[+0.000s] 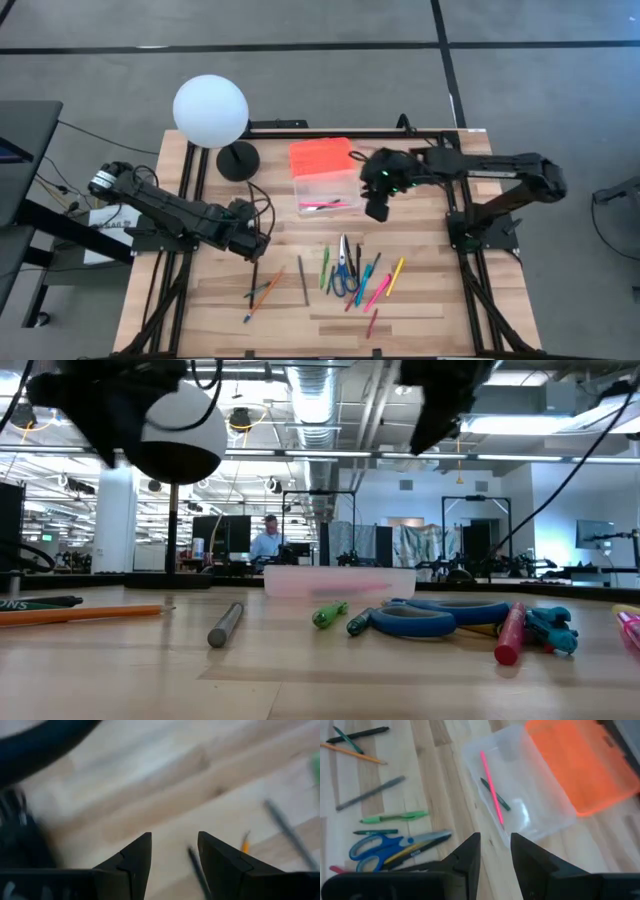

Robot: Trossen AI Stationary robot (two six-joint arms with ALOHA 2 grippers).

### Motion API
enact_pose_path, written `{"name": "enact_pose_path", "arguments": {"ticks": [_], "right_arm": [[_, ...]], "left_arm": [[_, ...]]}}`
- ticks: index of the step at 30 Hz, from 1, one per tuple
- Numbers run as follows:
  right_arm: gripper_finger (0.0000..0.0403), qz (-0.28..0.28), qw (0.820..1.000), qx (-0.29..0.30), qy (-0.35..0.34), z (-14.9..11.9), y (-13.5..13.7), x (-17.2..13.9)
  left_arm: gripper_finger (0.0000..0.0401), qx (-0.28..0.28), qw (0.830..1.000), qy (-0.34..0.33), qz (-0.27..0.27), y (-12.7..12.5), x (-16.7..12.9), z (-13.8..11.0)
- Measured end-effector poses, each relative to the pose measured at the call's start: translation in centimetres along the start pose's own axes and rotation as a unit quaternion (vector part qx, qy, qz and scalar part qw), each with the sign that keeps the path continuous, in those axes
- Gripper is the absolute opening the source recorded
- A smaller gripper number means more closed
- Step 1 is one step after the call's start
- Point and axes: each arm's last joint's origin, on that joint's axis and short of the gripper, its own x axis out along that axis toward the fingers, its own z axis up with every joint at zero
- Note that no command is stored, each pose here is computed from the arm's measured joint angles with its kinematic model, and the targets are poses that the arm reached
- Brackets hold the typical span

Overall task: Pick & place school supplies into a supply box
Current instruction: Put the left black pen into the supply box

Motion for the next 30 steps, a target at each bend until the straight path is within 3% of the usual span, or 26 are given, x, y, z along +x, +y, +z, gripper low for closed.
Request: {"name": "enact_pose_path", "arguments": {"ticks": [4,10,14,20,30], "right_arm": [[0.0101,-0.008,1.000,0.013,-0.026,-2.0,0.8,-2.1],[0.0101,0.012,0.997,0.041,-0.067,-4.4,0.9,-4.9],[0.0101,0.018,0.994,0.047,-0.092,-5.4,0.7,-6.4],[0.0101,0.016,0.990,0.053,-0.126,-5.7,0.4,-7.7],[0.0101,0.018,0.991,0.051,-0.125,-5.7,0.5,-7.7]], "left_arm": [[0.0157,-0.038,0.998,0.049,-0.008,0.0,1.6,-1.7],[0.0157,-0.106,0.990,0.060,-0.067,-0.6,3.3,-4.1],[0.0157,-0.132,0.987,0.062,-0.069,-0.7,5.0,-5.3],[0.0157,-0.128,0.986,0.088,-0.064,-2.3,7.6,-6.9],[0.0157,-0.093,0.989,0.115,-0.013,-4.2,10.3,-8.2]]}}
